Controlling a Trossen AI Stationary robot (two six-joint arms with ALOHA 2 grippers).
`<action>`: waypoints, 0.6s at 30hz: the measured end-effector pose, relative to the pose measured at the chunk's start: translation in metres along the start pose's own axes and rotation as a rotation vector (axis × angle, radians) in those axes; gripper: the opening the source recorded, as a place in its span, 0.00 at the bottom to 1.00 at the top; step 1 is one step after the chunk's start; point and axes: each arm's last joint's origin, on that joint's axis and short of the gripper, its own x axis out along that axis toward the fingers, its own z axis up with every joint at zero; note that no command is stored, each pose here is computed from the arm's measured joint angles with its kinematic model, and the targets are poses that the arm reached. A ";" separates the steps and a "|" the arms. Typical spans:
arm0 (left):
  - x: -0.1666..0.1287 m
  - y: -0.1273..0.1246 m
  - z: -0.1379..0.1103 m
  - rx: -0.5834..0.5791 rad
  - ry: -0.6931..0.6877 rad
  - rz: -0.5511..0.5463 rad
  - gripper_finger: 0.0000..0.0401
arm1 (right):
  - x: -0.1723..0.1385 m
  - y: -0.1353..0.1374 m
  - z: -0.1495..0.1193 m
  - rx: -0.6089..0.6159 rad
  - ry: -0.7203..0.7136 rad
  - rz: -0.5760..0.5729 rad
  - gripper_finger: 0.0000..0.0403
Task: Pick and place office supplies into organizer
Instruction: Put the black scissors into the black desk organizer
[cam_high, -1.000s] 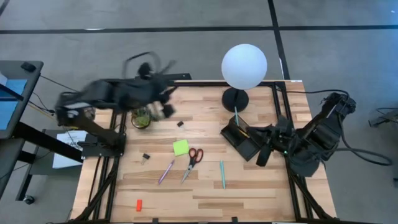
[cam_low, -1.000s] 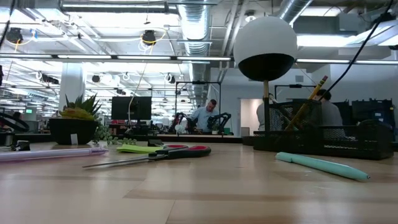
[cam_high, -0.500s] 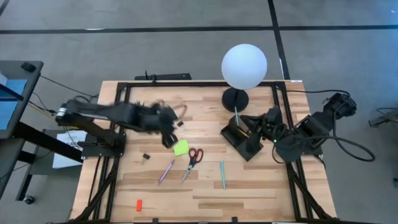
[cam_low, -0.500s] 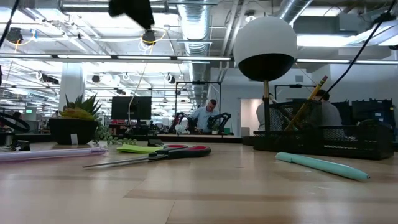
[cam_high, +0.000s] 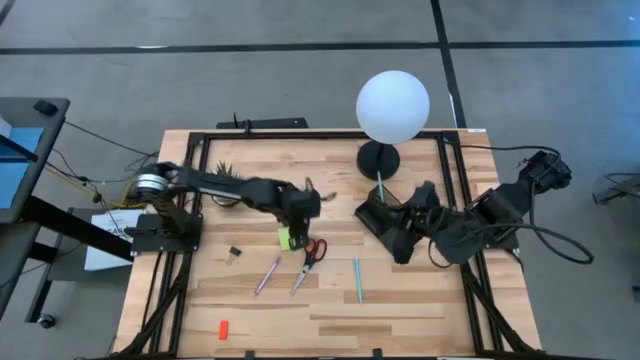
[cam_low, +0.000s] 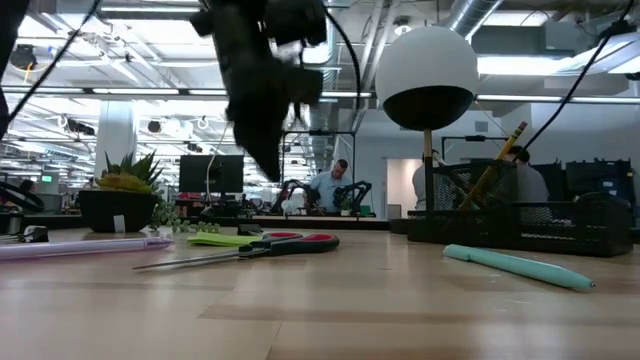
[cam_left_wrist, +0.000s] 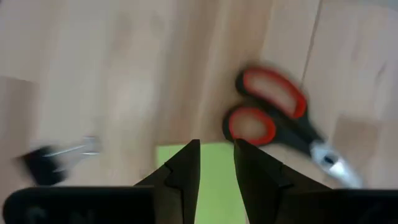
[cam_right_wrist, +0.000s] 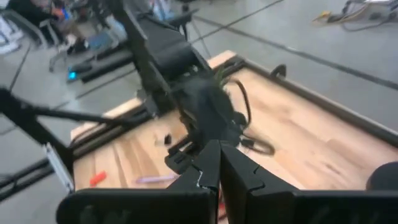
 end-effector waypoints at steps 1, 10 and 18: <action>0.011 -0.001 -0.002 0.019 0.041 -0.001 0.23 | 0.003 0.002 -0.002 -0.011 0.011 -0.002 0.00; 0.052 -0.007 -0.006 0.054 0.115 -0.007 0.23 | 0.012 0.019 -0.019 -0.065 0.088 0.035 0.00; 0.051 -0.009 0.002 0.044 0.042 -0.052 0.23 | 0.010 0.017 -0.017 -0.056 0.080 0.036 0.00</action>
